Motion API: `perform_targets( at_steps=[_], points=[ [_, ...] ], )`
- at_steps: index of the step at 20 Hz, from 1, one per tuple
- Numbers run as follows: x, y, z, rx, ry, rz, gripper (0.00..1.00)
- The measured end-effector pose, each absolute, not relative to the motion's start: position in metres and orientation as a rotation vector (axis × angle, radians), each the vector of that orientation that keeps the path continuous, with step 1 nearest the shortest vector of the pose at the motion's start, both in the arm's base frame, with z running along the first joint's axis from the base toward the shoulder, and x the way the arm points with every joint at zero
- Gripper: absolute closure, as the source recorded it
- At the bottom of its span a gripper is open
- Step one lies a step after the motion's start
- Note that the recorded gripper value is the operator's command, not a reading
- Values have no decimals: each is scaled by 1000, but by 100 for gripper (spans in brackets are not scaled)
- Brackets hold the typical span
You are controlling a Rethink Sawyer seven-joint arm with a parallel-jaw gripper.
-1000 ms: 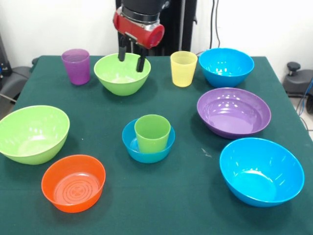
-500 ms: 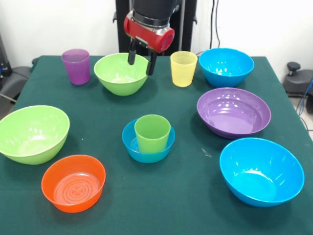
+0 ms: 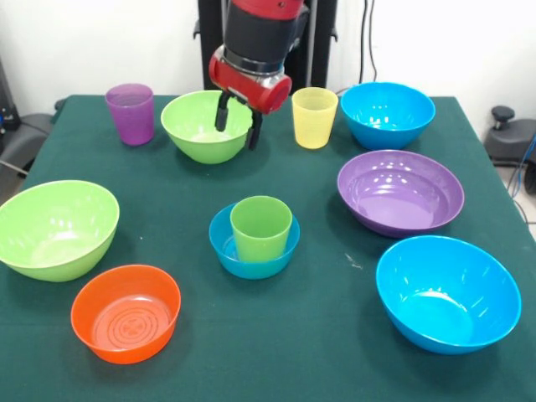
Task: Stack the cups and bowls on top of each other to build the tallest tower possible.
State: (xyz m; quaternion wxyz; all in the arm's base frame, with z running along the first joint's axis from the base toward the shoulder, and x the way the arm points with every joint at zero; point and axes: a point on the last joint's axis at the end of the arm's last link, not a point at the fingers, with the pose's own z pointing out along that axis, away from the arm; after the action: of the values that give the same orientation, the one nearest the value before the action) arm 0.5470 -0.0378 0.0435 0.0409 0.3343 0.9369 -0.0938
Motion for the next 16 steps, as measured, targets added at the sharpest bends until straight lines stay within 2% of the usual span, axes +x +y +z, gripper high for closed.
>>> perform_targets(
  at_steps=[8, 16],
  points=[
    [537, -43, 15, 1020, 2871, -306, 0],
    [530, -41, 2, 1021, 2896, -317, 0]
  ],
)
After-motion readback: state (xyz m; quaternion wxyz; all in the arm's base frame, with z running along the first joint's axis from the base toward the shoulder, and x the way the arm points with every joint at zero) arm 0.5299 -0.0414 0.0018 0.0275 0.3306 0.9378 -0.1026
